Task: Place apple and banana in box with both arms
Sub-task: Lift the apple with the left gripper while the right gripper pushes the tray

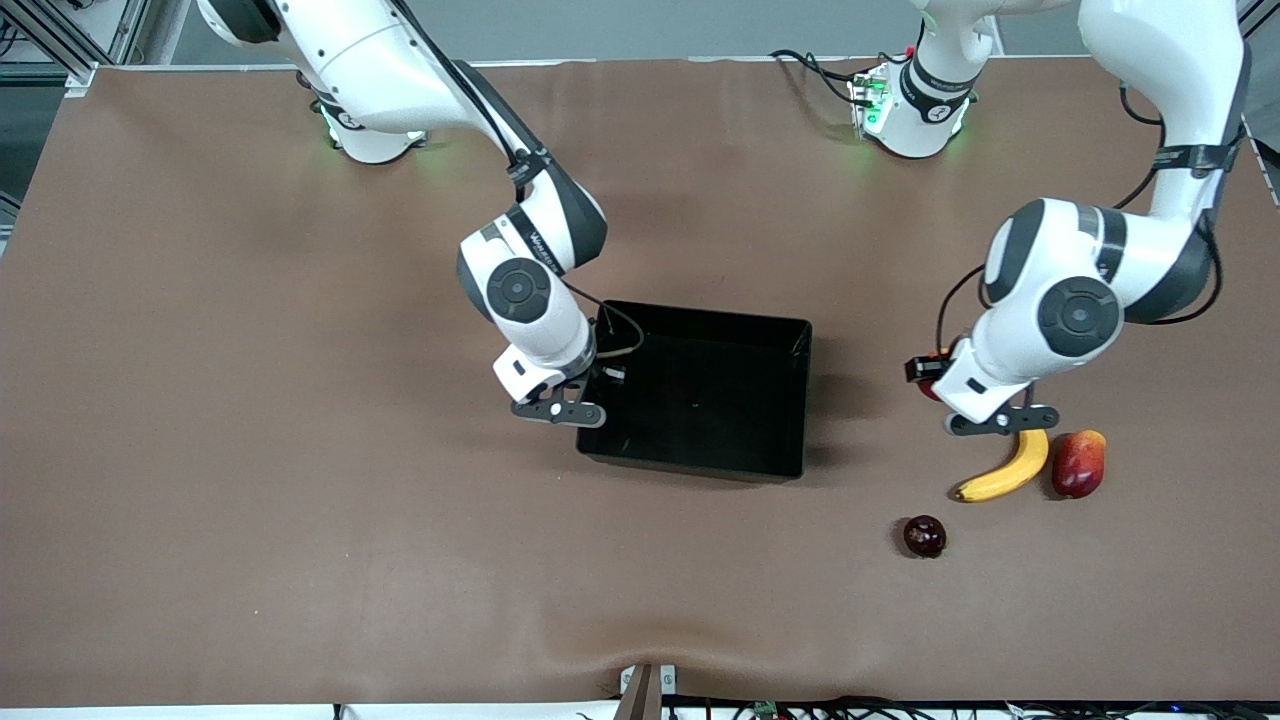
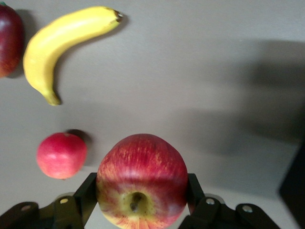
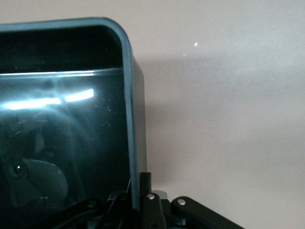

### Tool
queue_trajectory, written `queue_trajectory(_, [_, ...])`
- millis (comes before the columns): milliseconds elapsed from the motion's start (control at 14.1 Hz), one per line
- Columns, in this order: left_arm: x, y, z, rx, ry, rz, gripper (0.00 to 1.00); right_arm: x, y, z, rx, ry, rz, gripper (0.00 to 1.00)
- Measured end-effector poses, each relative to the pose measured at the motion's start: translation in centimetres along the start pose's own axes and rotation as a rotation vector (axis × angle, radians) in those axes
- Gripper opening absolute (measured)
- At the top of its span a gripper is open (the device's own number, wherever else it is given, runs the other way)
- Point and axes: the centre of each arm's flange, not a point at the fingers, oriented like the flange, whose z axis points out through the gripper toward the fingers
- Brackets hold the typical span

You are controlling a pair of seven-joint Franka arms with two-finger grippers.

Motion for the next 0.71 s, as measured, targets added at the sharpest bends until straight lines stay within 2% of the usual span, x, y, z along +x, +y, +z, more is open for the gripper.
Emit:
queue_trajectory(426, [-0.5,3.0,-0.3,-0.004,0.007,-0.038,0.78,-1.8,-1.4,3.9,0.001,0.006,0.065,0.03])
queue_trajectory(497, [-0.5,3.0,-0.4,-0.006,0.011,-0.039,0.78,-1.9,-1.4,4.3,0.001,0.006,0.067,0.07])
queue_trajectory(710, [-0.3,3.2,-0.9,-0.010,0.020,-0.037,0.78,-1.7,-1.6,4.1,0.008,0.015,0.070,0.37])
